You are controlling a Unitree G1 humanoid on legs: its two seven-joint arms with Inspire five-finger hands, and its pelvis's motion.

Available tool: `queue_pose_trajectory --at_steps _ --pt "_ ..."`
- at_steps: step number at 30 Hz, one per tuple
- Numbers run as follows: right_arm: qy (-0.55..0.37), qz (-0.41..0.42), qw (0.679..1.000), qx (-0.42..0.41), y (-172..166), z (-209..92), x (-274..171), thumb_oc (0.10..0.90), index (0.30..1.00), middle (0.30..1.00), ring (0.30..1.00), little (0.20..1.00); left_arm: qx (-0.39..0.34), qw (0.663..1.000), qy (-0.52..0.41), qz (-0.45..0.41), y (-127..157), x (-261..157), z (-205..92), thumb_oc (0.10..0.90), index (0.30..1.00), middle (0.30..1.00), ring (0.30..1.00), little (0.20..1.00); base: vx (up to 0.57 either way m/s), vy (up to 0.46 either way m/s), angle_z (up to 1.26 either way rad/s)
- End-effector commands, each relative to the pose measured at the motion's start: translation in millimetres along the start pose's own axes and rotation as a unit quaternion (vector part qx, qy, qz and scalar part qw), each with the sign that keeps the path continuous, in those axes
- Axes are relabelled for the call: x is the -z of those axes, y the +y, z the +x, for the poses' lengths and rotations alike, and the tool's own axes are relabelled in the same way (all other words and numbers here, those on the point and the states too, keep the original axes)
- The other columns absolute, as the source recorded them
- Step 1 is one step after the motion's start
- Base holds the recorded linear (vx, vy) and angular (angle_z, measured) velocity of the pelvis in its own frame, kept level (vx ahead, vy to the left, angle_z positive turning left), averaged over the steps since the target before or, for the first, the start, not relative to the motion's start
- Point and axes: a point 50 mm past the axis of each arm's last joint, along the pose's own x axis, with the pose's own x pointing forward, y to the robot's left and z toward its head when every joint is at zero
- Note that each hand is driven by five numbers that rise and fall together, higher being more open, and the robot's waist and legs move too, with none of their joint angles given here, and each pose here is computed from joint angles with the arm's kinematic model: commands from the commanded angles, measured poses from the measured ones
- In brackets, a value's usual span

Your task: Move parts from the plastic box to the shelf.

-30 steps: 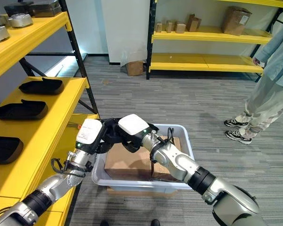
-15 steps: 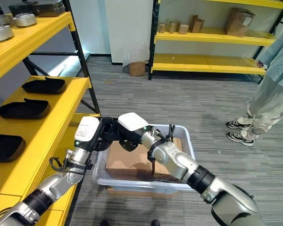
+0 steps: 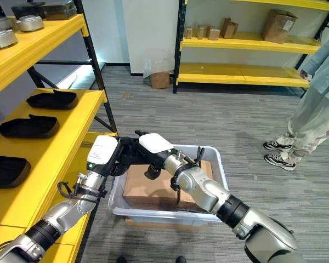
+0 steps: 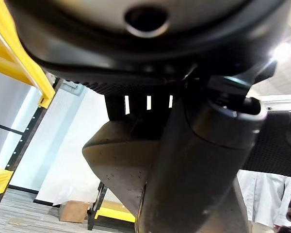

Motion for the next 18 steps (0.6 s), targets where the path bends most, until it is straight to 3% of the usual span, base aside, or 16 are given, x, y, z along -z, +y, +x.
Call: queue_pose_trajectory --at_steps 1,11,13,18 --pt "0.033 -0.065 0.981 0.18 -92.8 0.8 15.4 0.9 1.0 1.0 1.0 1.0 -0.064 0.993 -0.097 0.018 31.7 -16.5 29.8 0.4 0.3 0.3 0.3 0.3 0.0 0.0 0.0" --pt "0.106 -0.075 0.966 0.223 -119.9 -15.8 43.1 0.9 1.0 1.0 1.0 1.0 -0.037 0.995 -0.084 0.031 27.0 -2.4 17.6 0.4 0.3 0.3 0.3 0.3 0.0 0.0 0.0" --pt "0.138 -0.013 0.94 0.31 -144.9 -32.8 56.4 0.9 1.0 1.0 1.0 1.0 -0.038 0.996 -0.073 0.04 27.1 4.6 12.2 0.4 0.3 0.3 0.3 0.3 -0.06 0.01 0.0" --pt "0.165 0.024 0.905 0.392 -180.4 -58.2 63.8 0.9 1.0 1.0 1.0 1.0 -0.045 0.996 -0.055 0.045 31.6 12.0 8.2 0.4 0.3 0.3 0.3 0.3 -0.01 0.007 -0.06"
